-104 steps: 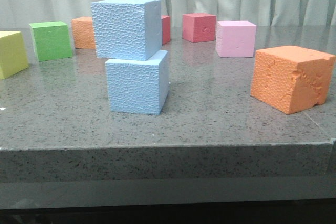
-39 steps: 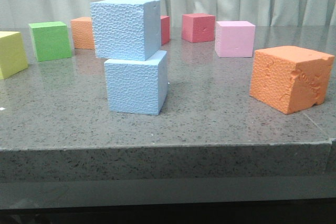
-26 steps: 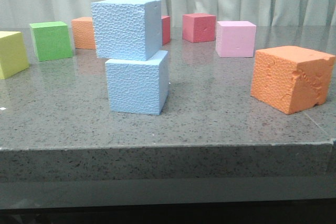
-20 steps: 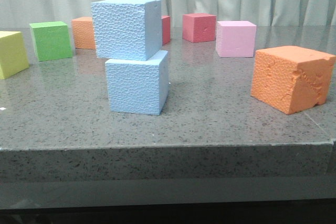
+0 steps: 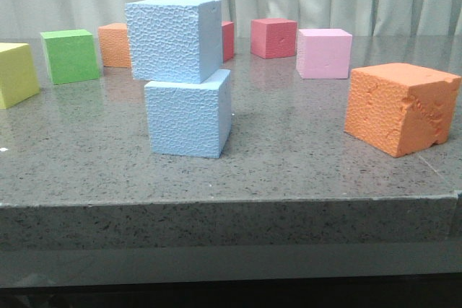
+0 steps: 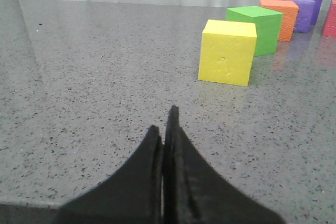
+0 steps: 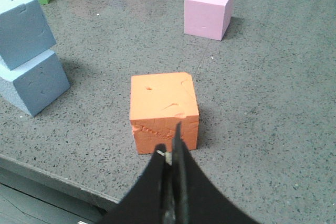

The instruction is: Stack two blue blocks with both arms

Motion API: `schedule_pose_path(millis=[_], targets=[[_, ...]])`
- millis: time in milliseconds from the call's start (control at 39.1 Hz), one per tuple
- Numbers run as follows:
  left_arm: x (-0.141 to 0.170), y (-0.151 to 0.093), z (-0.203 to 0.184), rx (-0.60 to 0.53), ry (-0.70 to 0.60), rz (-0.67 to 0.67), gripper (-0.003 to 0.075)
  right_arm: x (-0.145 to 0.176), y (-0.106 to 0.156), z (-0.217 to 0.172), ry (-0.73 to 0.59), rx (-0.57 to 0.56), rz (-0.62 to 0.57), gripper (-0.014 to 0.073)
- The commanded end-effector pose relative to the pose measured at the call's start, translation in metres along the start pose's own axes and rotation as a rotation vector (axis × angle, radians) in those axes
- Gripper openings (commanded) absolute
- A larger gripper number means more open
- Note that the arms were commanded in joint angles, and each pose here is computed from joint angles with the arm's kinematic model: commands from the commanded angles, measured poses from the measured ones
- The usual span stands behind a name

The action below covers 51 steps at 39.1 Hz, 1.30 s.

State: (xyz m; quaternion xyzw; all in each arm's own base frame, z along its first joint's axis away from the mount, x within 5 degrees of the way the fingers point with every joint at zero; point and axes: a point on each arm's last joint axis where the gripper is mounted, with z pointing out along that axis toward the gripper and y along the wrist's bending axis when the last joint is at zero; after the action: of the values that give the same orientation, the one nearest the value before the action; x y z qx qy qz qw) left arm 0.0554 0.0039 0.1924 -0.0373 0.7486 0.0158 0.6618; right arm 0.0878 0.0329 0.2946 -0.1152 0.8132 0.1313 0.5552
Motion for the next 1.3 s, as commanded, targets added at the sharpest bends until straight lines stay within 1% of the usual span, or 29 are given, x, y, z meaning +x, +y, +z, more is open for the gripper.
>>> schedule_pose_path(millis=[0,77,153,281,383,460,562,690,843,1048,1278], targets=[[-0.008,0.000,-0.002,0.008,-0.104,-0.006,-0.0020,-0.013,-0.001,-0.003,-0.089,0.013,0.011,-0.0066],[-0.008,0.000,-0.002,0.008,-0.104,-0.006,-0.0020,-0.014,-0.001,-0.003,-0.094,0.016,0.005,-0.0066],[-0.008,0.000,-0.002,0.008,-0.104,-0.006,-0.0020,-0.015,-0.003,-0.003,-0.115,0.039,-0.029,-0.0066],[-0.008,0.000,-0.002,0.008,-0.104,-0.006,-0.0020,-0.008,-0.009,0.000,-0.204,0.096,-0.073,-0.0066],[-0.008,0.000,-0.002,0.008,-0.104,-0.006,-0.0020,0.010,-0.016,0.001,-0.307,0.164,-0.079,-0.0066],[-0.008,0.000,-0.002,0.008,-0.104,-0.006,-0.0020,0.030,-0.022,-0.001,-0.379,0.221,-0.052,-0.0066],[-0.008,0.000,-0.002,0.008,-0.104,-0.006,-0.0020,0.055,-0.027,-0.004,-0.419,0.290,-0.016,-0.0066],[-0.008,0.000,-0.002,0.008,-0.104,-0.006,-0.0020,0.080,-0.028,-0.005,-0.415,0.337,-0.048,-0.0066],[-0.008,0.000,-0.002,0.008,-0.104,-0.006,-0.0020,0.098,-0.028,-0.004,-0.390,0.334,-0.037,-0.0066],[-0.008,0.000,-0.002,0.008,-0.104,-0.006,-0.0020,0.105,-0.026,-0.005,-0.337,0.322,-0.029,-0.0066],[-0.008,0.000,-0.002,0.008,-0.104,-0.006,-0.0020,0.105,-0.026,-0.005,-0.335,0.322,-0.028,-0.0066]])
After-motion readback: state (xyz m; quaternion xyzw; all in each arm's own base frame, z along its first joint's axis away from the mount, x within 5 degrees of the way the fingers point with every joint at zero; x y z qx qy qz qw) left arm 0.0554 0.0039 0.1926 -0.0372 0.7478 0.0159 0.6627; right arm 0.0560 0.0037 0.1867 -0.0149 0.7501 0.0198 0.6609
